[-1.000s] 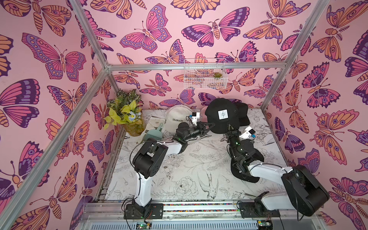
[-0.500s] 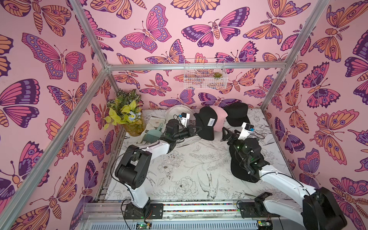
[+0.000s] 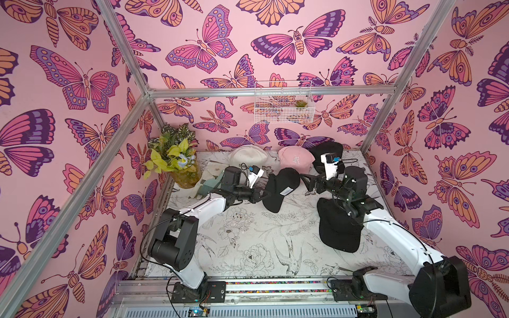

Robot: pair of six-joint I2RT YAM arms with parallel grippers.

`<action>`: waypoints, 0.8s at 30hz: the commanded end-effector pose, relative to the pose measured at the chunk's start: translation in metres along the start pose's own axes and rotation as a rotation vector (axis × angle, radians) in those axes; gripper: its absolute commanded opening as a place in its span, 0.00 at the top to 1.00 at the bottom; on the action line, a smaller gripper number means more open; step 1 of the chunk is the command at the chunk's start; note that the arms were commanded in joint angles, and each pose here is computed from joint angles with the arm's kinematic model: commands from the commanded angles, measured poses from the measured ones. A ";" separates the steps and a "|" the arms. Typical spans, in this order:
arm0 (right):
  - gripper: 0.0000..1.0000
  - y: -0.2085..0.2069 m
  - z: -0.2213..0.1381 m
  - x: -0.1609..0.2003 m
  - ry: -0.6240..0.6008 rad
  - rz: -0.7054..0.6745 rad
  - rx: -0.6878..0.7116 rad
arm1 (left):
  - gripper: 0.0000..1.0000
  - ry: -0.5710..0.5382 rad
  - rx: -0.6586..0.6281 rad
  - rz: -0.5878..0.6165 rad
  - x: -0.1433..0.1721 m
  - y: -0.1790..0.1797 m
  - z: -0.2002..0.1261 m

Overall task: Stack the baseball caps by color
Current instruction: Place the baseball cap at the center of the board.

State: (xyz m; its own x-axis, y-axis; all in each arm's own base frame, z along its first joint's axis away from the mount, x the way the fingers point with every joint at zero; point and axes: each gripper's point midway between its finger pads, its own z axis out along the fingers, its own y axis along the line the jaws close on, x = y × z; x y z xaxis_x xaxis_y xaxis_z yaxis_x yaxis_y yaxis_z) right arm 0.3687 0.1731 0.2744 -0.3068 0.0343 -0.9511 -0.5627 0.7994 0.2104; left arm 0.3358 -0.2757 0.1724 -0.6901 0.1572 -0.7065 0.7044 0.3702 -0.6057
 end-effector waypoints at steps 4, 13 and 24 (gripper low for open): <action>0.01 0.033 -0.009 0.001 0.034 -0.075 -0.206 | 1.00 0.082 0.158 0.122 0.014 -0.044 -0.025; 0.00 0.057 -0.030 0.009 0.128 -0.040 -0.482 | 1.00 0.151 0.334 0.155 0.031 -0.084 -0.045; 0.01 0.062 -0.022 0.037 0.252 0.035 -0.562 | 1.00 0.141 0.350 0.157 0.021 -0.085 -0.044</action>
State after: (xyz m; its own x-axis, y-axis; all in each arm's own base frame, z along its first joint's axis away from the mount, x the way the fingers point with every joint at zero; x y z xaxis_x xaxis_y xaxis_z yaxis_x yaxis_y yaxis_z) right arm 0.3116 0.2049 0.2577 -0.4478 -0.1249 -0.8853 -0.8374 0.4057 0.3663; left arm 0.2561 -0.2640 0.2120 -0.5879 0.3406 -0.7338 0.7907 0.0502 -0.6102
